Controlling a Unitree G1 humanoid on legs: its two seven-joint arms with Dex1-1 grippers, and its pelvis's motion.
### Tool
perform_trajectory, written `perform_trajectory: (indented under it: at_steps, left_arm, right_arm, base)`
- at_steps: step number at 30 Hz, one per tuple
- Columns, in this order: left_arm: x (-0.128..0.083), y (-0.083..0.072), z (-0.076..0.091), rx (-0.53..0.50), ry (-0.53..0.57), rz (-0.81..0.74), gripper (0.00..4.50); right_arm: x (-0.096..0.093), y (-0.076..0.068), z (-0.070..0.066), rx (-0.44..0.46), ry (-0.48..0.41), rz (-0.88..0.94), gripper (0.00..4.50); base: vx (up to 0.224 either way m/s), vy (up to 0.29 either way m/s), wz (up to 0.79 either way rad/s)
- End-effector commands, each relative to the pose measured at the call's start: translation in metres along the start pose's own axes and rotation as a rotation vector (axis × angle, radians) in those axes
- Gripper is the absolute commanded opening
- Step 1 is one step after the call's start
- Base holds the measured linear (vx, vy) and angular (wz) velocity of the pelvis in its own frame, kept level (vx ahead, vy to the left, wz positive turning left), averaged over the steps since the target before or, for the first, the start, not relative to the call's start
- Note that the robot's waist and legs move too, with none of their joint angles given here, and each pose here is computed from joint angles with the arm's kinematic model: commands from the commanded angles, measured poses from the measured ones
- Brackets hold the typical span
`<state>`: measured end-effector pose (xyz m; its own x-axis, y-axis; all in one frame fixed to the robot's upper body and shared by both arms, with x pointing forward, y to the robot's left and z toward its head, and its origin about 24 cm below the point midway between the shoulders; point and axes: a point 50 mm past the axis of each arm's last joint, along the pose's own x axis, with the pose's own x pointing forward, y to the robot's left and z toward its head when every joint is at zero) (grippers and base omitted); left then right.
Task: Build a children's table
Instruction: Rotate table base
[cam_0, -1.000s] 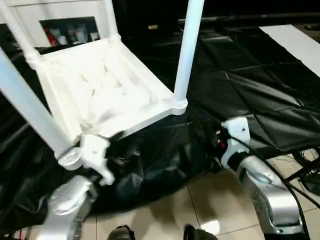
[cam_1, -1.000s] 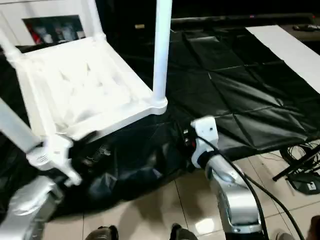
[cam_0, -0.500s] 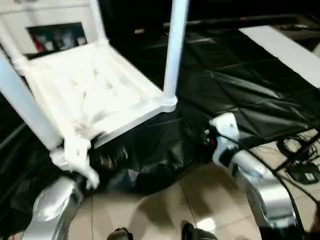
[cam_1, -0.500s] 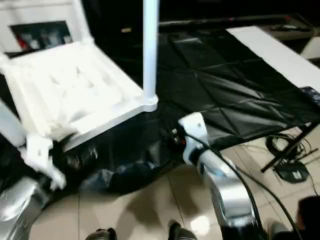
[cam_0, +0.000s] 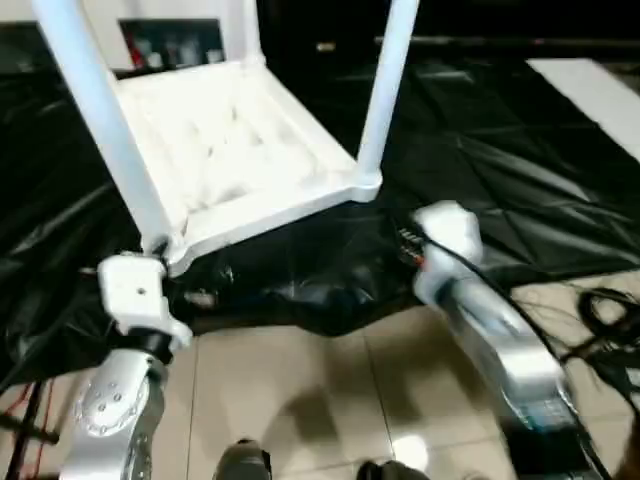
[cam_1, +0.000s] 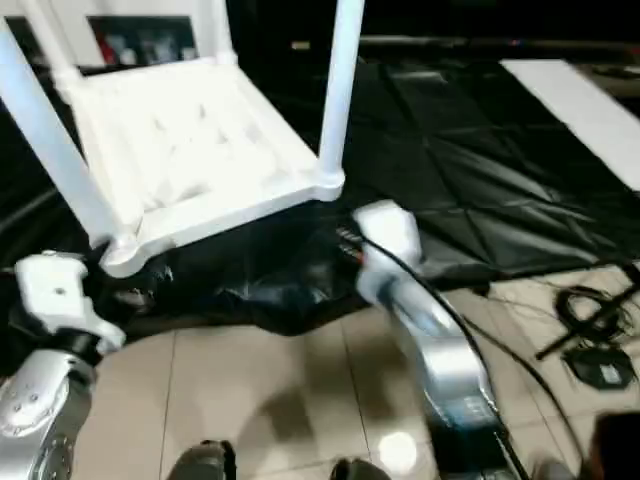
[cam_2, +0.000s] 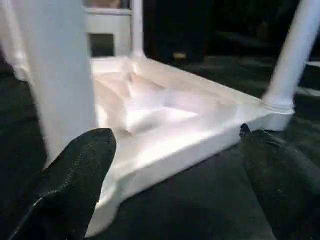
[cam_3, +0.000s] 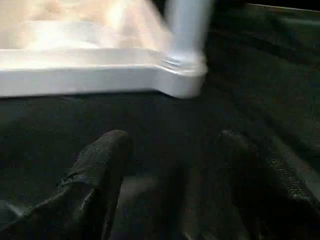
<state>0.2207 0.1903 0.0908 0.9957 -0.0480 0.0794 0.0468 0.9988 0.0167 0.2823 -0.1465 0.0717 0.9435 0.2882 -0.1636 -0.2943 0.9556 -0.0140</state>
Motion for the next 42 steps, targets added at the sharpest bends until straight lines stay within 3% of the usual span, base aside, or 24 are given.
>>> perform_trajectory:
  at_steps: [1,3,7,14,18,28,31,42]
  left_arm:
    - [-0.003,0.003,-0.004,-0.014,0.006,0.033,4.48]
    - [-0.005,0.004,-0.004,-0.012,0.007,0.045,4.48]
    - [-0.009,0.010,-0.004,-0.019,-0.003,0.092,4.48]
    - [-0.012,0.009,-0.004,-0.031,-0.016,0.129,4.48]
    - [-0.004,0.001,-0.001,-0.025,-0.030,0.071,4.48]
    - [-0.001,0.001,-0.005,-0.037,-0.022,0.086,4.48]
    - [0.000,0.000,-0.005,-0.034,-0.021,0.072,4.48]
    - [-0.002,0.011,-0.011,-0.076,0.007,0.161,4.48]
  right_arm:
    - [-0.010,-0.005,0.003,0.042,-0.031,-0.012,3.16]
    - [-0.016,-0.007,0.001,0.060,-0.039,-0.007,3.16]
    - [-0.025,-0.009,-0.003,-0.015,-0.041,0.002,3.16]
    - [-0.025,-0.007,0.005,-0.048,-0.066,0.033,3.16]
    - [-0.024,-0.005,0.003,-0.011,-0.061,0.022,3.16]
    - [-0.021,-0.002,0.004,-0.073,-0.056,0.062,3.16]
    - [-0.019,-0.006,0.004,-0.041,-0.054,0.044,3.16]
    - [-0.020,-0.001,0.004,-0.036,-0.054,0.091,3.16]
  base:
    - [-0.029,0.059,-0.07]
    - [0.000,0.000,0.00]
    - [0.000,0.000,0.00]
    - [-0.010,0.004,0.40]
    - [0.062,-0.115,0.42]
    - [0.166,-0.087,0.34]
    - [-0.165,0.078,-0.03]
    - [0.143,0.086,-0.04]
